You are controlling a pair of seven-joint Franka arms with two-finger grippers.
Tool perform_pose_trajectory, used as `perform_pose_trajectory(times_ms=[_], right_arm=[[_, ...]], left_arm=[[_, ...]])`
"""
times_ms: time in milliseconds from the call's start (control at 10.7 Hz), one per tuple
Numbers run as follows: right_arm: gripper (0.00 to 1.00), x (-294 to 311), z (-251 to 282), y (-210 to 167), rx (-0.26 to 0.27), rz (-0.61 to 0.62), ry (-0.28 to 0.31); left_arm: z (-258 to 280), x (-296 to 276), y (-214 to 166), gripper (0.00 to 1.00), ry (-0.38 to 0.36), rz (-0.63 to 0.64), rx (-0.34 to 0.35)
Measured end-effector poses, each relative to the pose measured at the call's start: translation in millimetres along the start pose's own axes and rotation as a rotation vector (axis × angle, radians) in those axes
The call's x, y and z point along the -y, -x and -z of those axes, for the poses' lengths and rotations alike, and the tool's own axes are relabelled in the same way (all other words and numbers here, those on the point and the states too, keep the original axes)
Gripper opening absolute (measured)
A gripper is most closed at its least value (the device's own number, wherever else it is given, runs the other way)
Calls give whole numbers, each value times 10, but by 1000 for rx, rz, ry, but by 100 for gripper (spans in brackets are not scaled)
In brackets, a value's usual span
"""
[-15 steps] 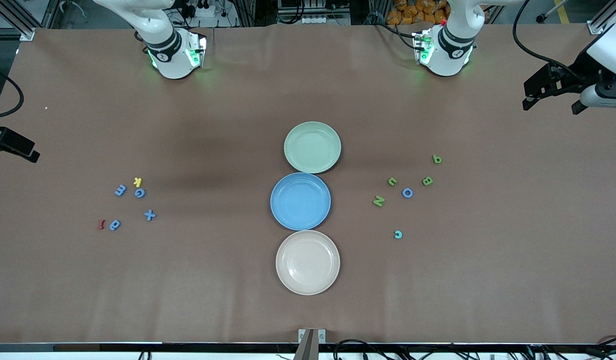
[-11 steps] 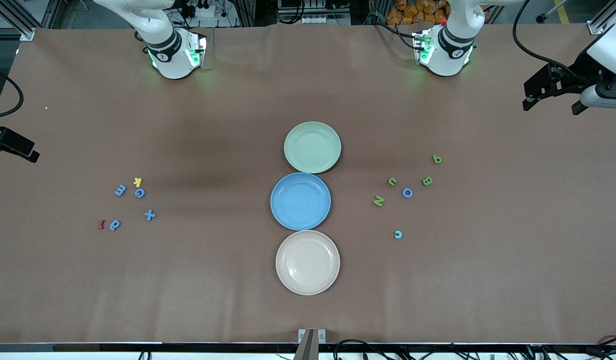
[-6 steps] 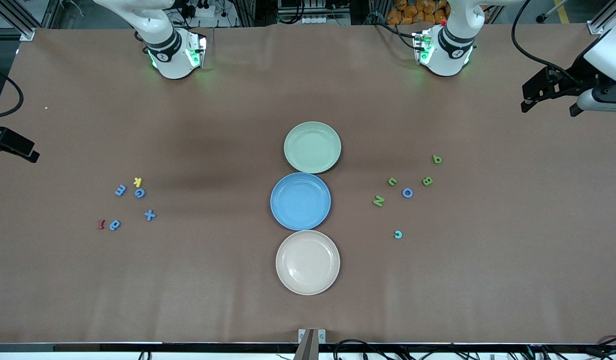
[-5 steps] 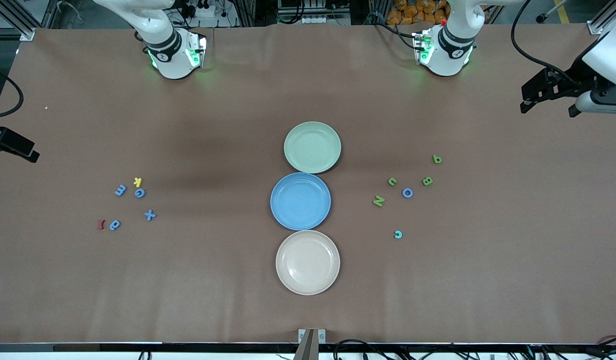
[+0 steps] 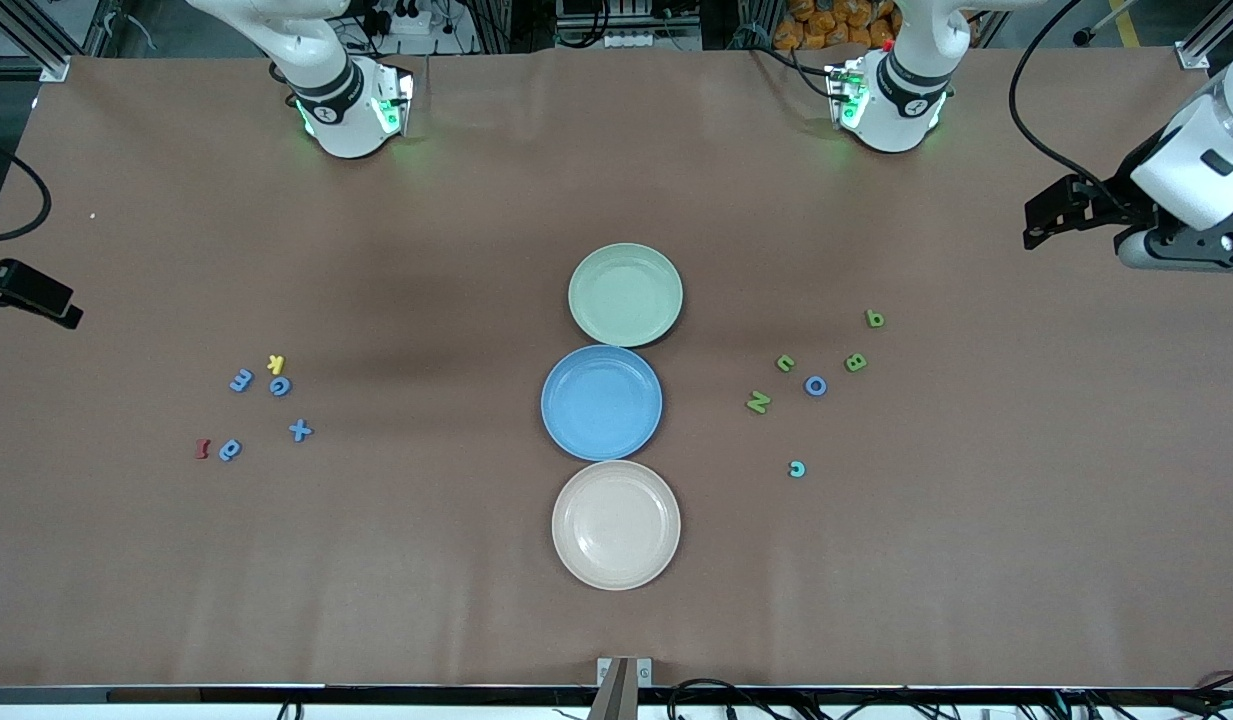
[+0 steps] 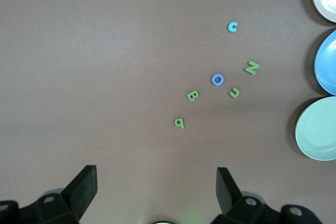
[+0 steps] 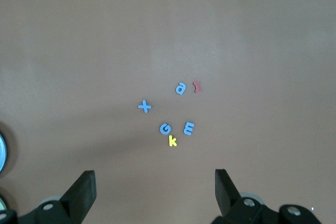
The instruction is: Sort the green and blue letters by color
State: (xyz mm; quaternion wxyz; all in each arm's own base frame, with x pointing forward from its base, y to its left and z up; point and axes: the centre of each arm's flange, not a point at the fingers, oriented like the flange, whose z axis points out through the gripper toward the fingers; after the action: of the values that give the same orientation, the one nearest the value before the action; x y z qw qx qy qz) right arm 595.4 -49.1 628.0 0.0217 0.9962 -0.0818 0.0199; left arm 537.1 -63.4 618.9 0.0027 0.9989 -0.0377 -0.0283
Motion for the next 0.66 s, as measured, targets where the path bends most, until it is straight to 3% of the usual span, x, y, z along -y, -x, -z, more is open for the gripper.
perform_pose_trajectory(times_ms=[376,657], right_arm=[[100,16,-166,-85,14,1,1],[100,66,-618,-295,34,6,2]], left_arm=[[-281,25,-55,100,-1,6,34],[-688,39,-69,100,-2,8,60]])
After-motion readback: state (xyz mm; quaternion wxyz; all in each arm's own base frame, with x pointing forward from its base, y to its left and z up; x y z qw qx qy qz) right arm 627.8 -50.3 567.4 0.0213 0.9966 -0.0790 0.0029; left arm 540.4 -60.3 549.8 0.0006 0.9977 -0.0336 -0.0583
